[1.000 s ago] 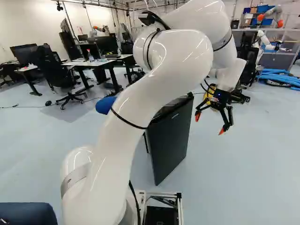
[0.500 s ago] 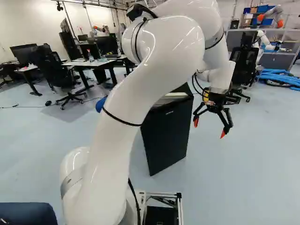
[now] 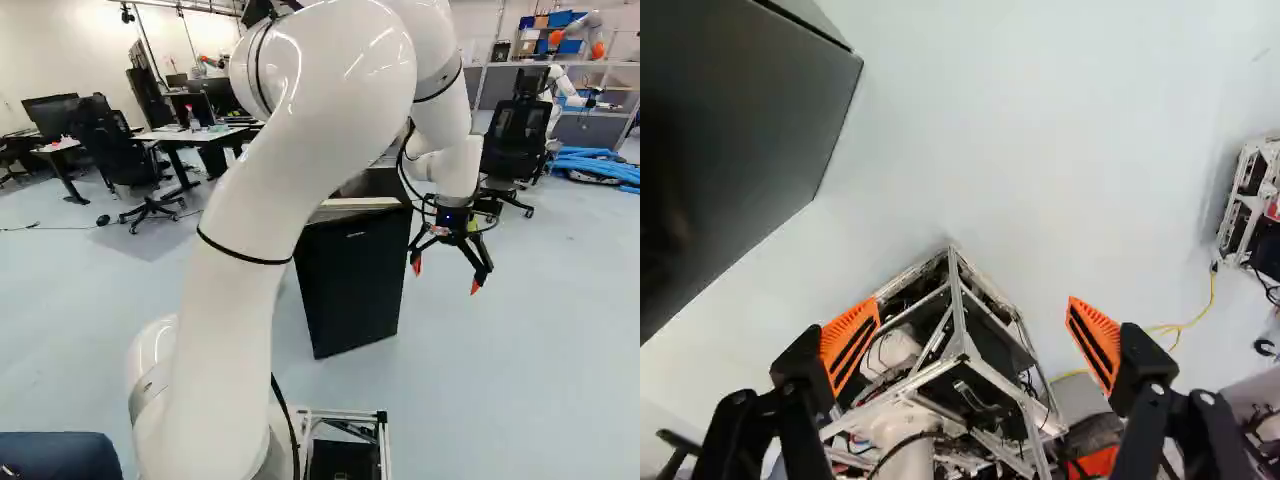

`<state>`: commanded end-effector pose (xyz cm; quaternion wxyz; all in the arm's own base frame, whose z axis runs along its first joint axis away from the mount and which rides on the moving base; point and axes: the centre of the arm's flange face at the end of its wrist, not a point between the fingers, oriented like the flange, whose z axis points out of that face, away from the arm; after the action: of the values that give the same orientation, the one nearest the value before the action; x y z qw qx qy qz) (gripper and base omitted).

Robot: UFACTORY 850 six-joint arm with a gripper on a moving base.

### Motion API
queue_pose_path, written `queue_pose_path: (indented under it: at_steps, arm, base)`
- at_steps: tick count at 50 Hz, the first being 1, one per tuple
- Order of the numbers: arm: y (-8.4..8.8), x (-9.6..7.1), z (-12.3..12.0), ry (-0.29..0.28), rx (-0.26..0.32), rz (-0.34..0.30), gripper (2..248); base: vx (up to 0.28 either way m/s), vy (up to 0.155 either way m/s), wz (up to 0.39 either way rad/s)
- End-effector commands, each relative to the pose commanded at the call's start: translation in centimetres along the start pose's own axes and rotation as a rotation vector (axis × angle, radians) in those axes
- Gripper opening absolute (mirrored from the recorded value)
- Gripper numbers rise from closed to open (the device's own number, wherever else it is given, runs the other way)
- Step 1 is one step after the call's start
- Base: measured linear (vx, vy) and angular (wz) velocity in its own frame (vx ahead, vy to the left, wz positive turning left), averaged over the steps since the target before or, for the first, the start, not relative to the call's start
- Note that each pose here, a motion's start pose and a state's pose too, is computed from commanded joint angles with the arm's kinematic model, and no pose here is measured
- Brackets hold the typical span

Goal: Grab a drink from the fridge

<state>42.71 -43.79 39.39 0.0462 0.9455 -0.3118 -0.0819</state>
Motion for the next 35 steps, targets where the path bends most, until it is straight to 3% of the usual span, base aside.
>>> queue_pose_path:
  at_steps: [35]
  arm:
    - [-2.4, -3.4, 0.3, 0.278, 0.008, -0.039, 247]
  base:
    - [0.0, 0.0, 0.0]
